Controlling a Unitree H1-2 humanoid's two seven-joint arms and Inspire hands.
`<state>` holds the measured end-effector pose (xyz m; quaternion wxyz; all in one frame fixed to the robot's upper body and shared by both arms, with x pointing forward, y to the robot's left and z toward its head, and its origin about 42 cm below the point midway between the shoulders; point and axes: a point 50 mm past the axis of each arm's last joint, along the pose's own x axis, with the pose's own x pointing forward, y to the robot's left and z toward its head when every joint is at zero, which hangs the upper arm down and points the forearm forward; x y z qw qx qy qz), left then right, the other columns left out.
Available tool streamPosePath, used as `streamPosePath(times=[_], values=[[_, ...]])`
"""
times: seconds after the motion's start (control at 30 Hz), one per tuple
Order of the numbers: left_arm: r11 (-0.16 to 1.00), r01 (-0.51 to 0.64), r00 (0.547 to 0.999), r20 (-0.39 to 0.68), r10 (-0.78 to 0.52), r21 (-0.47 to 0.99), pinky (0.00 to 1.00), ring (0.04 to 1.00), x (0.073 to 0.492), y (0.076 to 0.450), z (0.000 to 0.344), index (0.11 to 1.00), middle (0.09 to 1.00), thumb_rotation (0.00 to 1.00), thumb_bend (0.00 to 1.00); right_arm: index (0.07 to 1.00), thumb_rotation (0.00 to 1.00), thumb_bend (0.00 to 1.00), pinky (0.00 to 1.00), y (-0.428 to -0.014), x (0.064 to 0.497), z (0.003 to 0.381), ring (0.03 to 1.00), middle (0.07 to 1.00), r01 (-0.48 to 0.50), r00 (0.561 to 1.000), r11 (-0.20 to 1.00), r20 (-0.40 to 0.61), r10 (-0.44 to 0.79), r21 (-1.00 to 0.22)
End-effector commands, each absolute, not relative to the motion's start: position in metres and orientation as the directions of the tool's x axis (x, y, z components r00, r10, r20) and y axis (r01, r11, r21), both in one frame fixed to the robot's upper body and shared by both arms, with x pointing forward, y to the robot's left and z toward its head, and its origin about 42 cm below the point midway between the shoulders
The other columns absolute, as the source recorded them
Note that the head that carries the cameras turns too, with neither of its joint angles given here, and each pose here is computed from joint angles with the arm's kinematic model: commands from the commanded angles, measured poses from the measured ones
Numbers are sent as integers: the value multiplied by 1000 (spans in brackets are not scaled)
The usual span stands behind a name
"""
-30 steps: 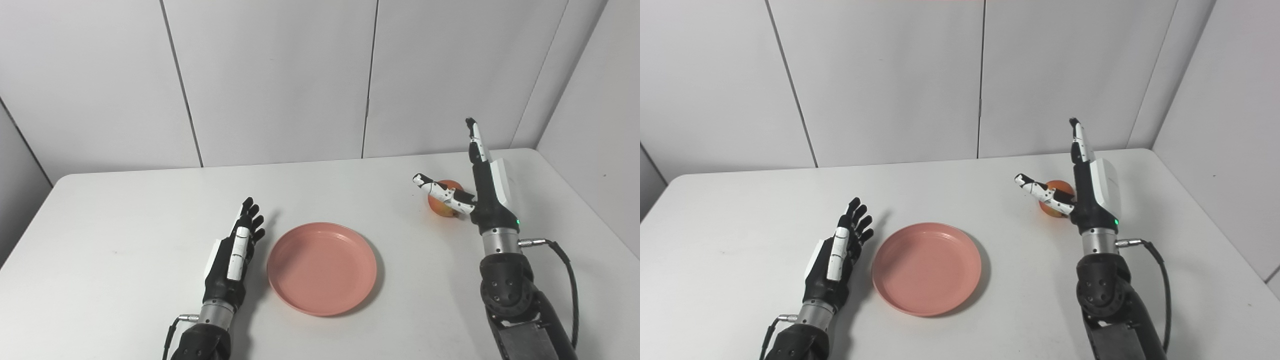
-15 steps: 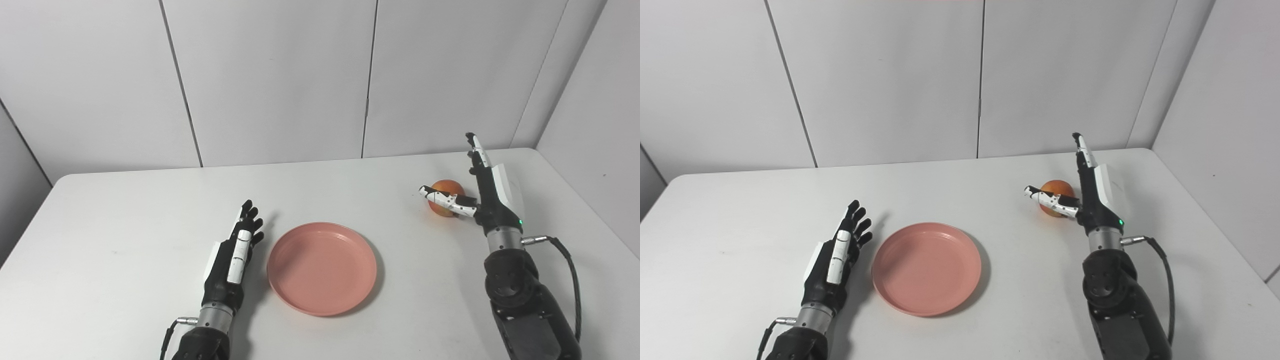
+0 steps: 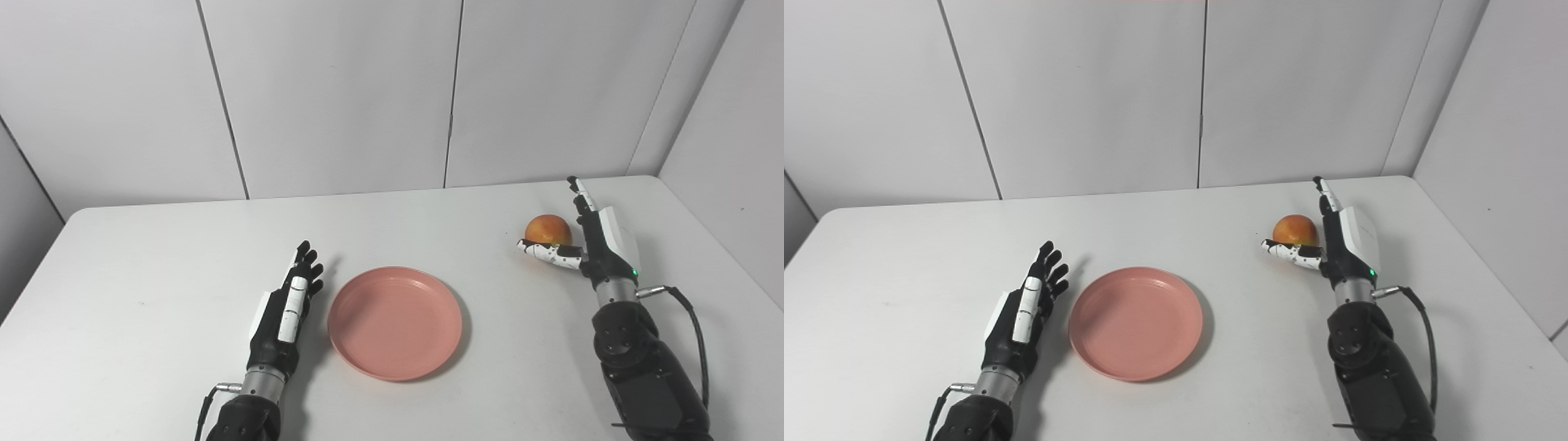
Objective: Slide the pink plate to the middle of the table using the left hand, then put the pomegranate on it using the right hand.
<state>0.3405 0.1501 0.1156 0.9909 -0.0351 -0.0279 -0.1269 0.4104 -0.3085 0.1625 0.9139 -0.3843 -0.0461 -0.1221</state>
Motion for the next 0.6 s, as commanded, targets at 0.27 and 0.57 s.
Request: streamPosePath(times=[0.27,0.57], values=[[964,259,959,138,-248,-63,956,979,345,150,133,996,1000,1000,646,906,287,858,771,-307,434,186,869,904,290,957,636,219,-189,-716],[964,261,958,140,-251,-58,955,979,344,152,135,995,1000,1000,641,867,228,817,725,-304,438,178,820,858,269,963,614,191,-191,-742]])
